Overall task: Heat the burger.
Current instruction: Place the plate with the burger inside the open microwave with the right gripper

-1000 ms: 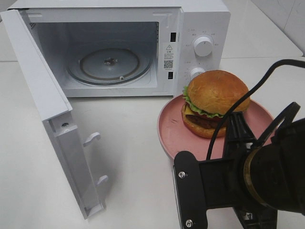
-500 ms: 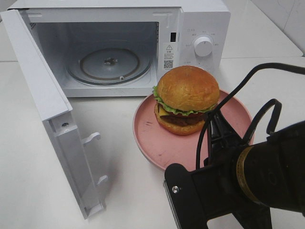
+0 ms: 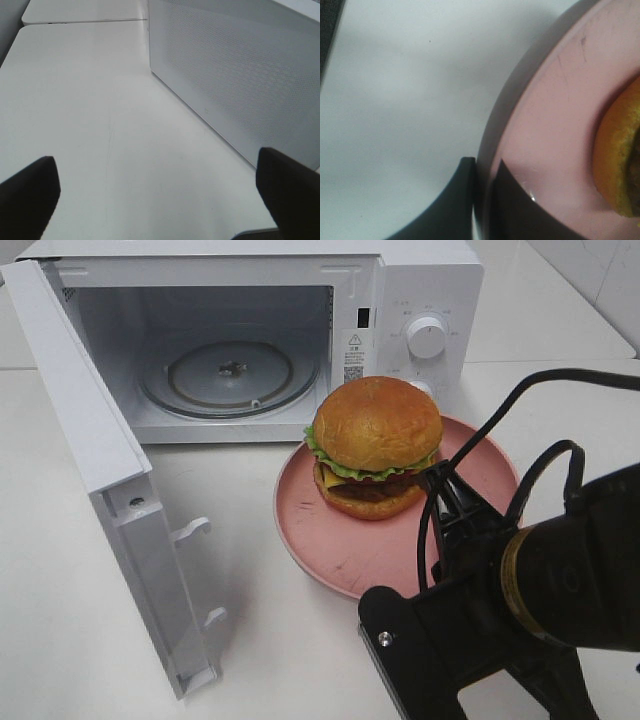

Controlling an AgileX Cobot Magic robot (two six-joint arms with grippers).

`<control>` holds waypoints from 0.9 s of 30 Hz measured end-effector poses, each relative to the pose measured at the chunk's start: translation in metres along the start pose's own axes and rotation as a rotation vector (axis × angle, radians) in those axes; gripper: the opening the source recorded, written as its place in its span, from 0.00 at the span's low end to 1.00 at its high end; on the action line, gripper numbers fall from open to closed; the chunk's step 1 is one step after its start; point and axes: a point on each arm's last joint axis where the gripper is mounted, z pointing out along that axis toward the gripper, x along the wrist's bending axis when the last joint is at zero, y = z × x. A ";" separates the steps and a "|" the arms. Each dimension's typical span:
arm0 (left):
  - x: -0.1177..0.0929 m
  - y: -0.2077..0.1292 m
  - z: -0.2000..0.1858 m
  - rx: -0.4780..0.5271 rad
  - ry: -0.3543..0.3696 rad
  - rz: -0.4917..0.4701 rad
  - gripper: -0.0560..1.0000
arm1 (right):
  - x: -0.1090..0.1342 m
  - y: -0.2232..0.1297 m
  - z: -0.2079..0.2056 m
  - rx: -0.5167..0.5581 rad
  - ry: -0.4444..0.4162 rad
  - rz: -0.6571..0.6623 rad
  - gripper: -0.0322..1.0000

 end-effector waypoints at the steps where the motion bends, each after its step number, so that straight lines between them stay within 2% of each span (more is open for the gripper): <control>1: 0.000 0.000 0.000 0.000 0.000 0.000 0.99 | -0.001 -0.001 0.001 -0.007 0.000 -0.009 0.08; 11: 0.000 0.000 0.000 0.000 0.000 0.000 0.99 | -0.012 -0.009 0.011 -0.121 -0.013 -0.106 0.08; 20: 0.000 0.000 0.000 0.000 0.000 0.000 0.99 | -0.015 -0.022 0.018 -0.193 0.064 -0.189 0.08; 27: 0.000 0.000 0.000 0.000 0.000 0.000 0.99 | -0.031 -0.032 0.017 -0.242 0.059 -0.231 0.08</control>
